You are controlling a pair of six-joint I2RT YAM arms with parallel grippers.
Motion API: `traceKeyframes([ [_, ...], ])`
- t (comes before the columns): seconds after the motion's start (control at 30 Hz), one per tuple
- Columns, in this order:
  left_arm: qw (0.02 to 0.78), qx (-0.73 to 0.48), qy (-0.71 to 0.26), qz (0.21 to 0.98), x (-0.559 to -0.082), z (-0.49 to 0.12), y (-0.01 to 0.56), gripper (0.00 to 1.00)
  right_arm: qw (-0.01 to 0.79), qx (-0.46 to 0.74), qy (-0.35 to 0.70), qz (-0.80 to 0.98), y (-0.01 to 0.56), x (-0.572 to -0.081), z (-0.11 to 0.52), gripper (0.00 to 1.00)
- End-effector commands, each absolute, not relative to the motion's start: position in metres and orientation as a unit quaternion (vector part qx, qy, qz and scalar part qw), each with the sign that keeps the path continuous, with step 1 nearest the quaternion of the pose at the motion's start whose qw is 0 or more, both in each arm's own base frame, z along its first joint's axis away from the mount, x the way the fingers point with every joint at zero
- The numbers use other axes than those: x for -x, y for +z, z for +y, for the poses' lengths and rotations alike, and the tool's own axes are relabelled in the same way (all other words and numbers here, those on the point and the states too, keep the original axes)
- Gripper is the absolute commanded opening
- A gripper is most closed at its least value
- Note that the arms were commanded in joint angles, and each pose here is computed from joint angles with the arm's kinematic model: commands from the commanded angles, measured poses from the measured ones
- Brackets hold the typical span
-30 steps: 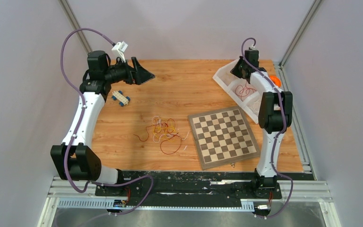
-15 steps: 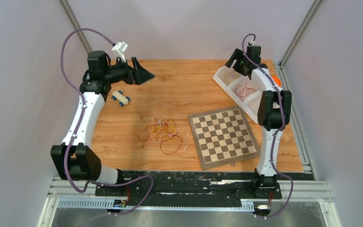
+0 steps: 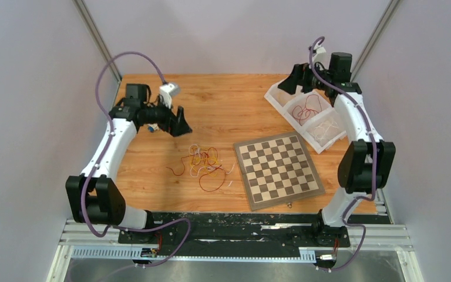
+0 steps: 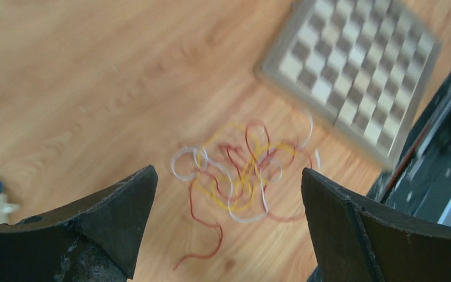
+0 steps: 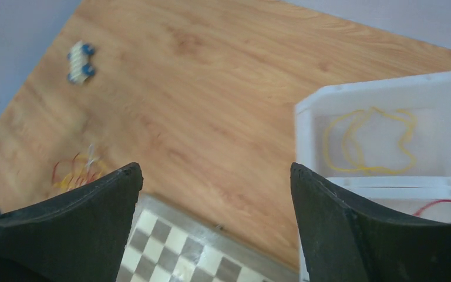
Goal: Untangle the cables
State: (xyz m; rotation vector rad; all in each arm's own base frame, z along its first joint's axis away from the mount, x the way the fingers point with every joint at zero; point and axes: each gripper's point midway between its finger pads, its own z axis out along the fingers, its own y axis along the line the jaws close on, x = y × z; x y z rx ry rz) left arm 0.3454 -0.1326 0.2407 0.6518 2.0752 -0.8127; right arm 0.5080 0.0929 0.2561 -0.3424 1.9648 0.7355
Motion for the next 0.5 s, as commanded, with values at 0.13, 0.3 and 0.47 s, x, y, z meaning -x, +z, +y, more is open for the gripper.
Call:
traceKeyframes([
  [0.13, 0.294, -0.495, -0.273, 0.771, -0.251, -0.142, 0.123, 0.97, 0.325, 0.323, 0.428, 0.779, 0.193, -0.357, 0.215, 0.87],
  [0.3, 0.366, -0.565, -0.237, 0.7, -0.262, -0.158, 0.113, 0.77, 0.259, 0.361, 0.443, 0.779, 0.154, -0.318, 0.251, 0.82],
  [0.47, 0.368, -0.632, -0.196, 0.654, -0.258, -0.163, 0.083, 0.64, 0.225, 0.356, 0.451, 0.787, 0.138, -0.305, 0.261, 0.81],
])
